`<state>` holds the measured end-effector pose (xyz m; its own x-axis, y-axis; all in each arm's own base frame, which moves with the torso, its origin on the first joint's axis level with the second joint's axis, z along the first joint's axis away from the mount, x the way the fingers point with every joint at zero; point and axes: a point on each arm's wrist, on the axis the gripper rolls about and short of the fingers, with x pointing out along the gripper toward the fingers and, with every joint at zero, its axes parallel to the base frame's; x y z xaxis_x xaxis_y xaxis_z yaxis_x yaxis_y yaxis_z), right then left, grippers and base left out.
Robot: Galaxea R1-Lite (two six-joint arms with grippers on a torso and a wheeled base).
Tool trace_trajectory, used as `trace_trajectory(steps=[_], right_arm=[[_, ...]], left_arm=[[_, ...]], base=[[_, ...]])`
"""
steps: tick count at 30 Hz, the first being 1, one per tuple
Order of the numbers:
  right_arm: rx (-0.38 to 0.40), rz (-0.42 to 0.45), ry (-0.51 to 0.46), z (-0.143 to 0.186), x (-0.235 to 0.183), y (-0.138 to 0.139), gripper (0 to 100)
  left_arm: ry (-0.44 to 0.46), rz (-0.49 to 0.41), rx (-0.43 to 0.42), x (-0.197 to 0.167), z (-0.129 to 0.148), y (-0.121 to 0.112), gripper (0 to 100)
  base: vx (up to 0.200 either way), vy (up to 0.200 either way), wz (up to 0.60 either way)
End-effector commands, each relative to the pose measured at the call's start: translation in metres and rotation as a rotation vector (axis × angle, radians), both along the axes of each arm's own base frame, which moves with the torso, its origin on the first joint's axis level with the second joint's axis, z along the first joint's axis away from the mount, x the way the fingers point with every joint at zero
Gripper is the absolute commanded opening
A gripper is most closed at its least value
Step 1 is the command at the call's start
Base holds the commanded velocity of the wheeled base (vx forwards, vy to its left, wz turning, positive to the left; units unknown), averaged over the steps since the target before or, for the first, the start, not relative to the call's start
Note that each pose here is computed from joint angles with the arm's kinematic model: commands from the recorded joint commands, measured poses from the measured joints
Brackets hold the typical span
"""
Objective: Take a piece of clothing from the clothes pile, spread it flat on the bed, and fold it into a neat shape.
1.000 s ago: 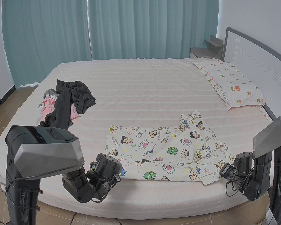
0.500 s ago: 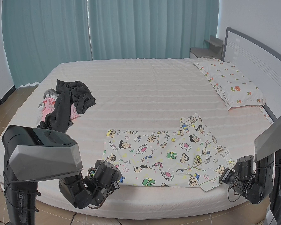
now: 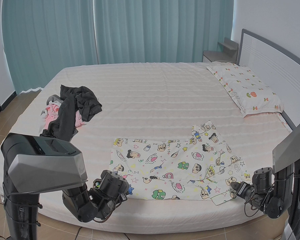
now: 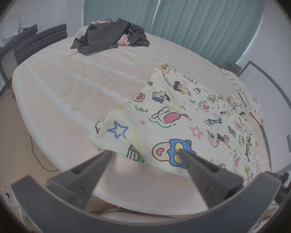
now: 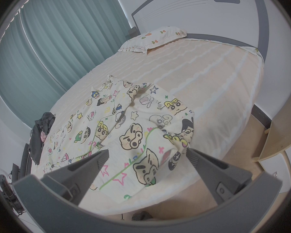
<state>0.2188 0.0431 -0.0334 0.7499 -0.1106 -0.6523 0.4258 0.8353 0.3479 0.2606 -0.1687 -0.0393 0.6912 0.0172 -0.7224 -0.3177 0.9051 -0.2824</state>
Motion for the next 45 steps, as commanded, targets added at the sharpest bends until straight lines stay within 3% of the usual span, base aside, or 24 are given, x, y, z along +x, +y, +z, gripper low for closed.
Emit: trace_trajectory(steps=[1, 7, 9, 11, 13, 14, 15, 19, 23, 36, 37, 45], right_arm=[[-0.007, 0.001, -0.063, 0.018, 0.001, -0.015, 100], [0.07, 0.131, -0.195, 0.054, -0.002, -0.04, 100], [0.07, 0.158, -0.195, 0.054, -0.002, -0.042, 100], [0.079, 0.22, -0.149, 0.042, 0.001, -0.048, 100], [0.083, 0.227, -0.136, 0.038, 0.002, -0.048, 100], [0.094, 0.256, -0.094, 0.02, 0.012, -0.05, 100], [0.095, 0.262, -0.086, 0.012, 0.018, -0.051, 100], [0.123, 0.314, -0.064, -0.006, 0.029, -0.053, 100], [0.198, 0.387, -0.041, -0.014, 0.027, -0.053, 100], [0.156, 0.381, -0.058, -0.026, 0.039, -0.064, 100], [0.147, 0.386, -0.063, -0.027, 0.041, -0.065, 0], [0.122, 0.402, -0.07, -0.029, 0.044, -0.066, 0]], left_arm=[[-0.049, -0.018, -0.097, -0.002, 0.03, 0.007, 100], [-0.115, -0.046, -0.27, -0.012, 0.079, 0.034, 100], [-0.119, -0.051, -0.292, -0.013, 0.083, 0.039, 100], [-0.081, -0.103, -0.415, -0.02, 0.093, 0.057, 100], [-0.072, -0.111, -0.437, -0.021, 0.094, 0.059, 100], [-0.021, -0.147, -0.538, -0.028, 0.094, 0.067, 100], [-0.019, -0.154, -0.564, -0.028, 0.093, 0.07, 100], [-0.04, -0.165, -0.609, -0.026, 0.09, 0.071, 100], [-0.049, -0.168, -0.67, -0.024, 0.087, 0.07, 100], [-0.043, -0.167, -0.701, -0.022, 0.077, 0.069, 100], [-0.043, -0.167, -0.701, -0.022, 0.077, 0.069, 100], [-0.04, -0.167, -0.7, -0.022, 0.076, 0.069, 100]], base=[[0.0, 0.0, 0.0], [0.0, 0.0, 0.0], [0.0, 0.0, 0.0], [0.0, 0.0, 0.0], [0.0, 0.0, 0.0], [0.0, 0.0, 0.0], [0.0, 0.0, 0.0], [0.0, 0.0, 0.0], [0.0, 0.0, 0.0], [0.0, 0.0, 0.0], [0.0, 0.0, 0.0], [0.0, 0.0, 0.0]])
